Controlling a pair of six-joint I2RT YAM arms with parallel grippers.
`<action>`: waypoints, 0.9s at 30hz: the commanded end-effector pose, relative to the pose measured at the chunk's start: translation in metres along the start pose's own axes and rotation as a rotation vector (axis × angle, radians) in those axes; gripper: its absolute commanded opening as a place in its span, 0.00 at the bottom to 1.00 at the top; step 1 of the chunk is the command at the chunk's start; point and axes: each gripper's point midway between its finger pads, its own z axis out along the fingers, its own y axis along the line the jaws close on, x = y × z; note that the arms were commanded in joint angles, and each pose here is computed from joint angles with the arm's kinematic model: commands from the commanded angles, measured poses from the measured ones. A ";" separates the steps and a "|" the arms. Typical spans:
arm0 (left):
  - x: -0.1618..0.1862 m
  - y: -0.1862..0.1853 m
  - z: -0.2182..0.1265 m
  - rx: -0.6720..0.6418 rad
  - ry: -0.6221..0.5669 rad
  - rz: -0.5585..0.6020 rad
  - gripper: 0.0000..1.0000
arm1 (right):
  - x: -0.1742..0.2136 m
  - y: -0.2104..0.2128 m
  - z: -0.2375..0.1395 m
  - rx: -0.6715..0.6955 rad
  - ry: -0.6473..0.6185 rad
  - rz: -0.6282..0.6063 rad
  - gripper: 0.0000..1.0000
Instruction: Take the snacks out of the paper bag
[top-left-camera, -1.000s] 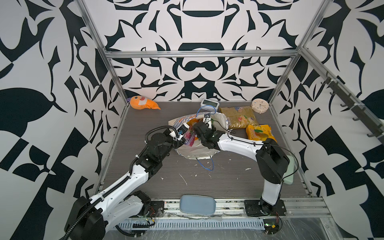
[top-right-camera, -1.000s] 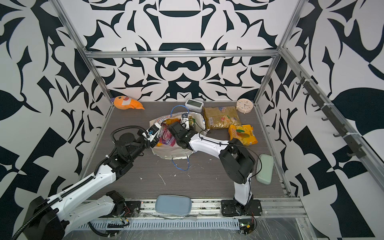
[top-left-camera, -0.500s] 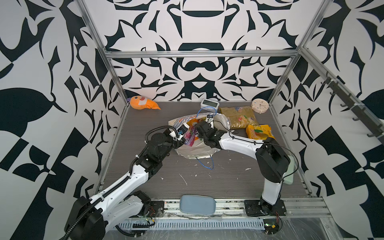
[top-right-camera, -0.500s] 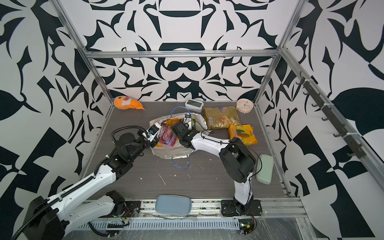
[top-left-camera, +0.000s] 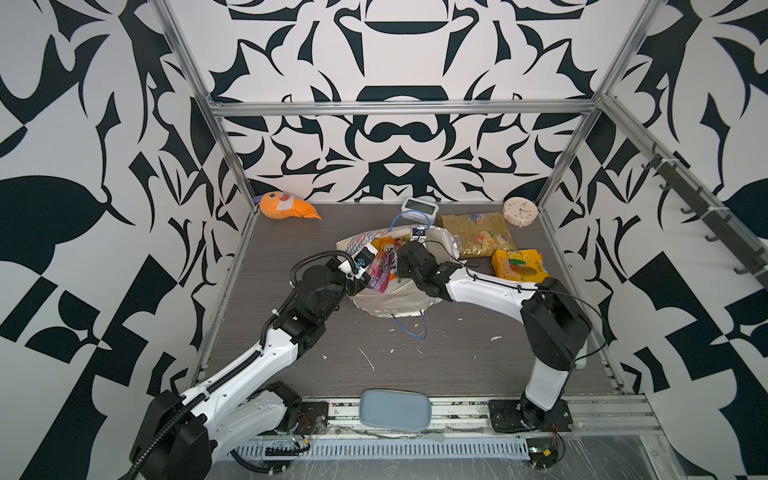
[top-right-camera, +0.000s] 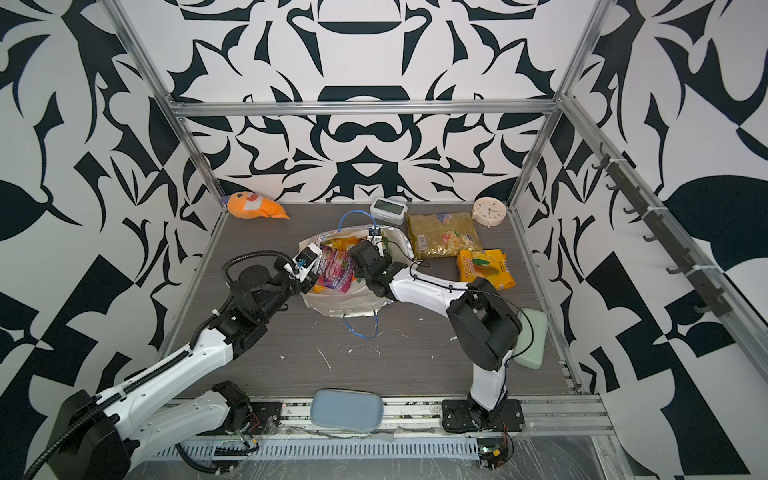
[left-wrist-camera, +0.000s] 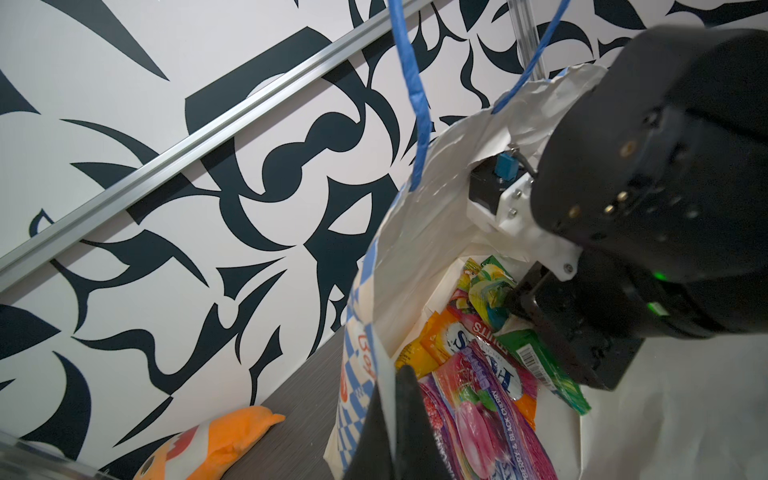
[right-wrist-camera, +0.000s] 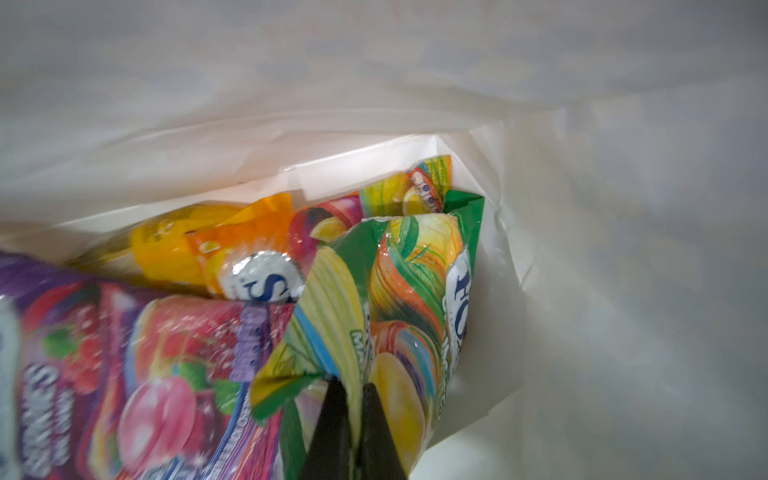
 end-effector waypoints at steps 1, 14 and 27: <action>-0.008 0.008 0.001 -0.045 -0.032 -0.001 0.00 | -0.043 0.030 -0.032 -0.175 -0.107 0.004 0.00; -0.010 0.013 0.009 -0.071 -0.036 -0.010 0.00 | -0.074 0.065 -0.098 -0.459 -0.188 -0.061 0.00; -0.007 0.016 0.013 -0.086 -0.010 -0.011 0.00 | -0.025 0.081 -0.070 -0.409 0.013 -0.222 0.51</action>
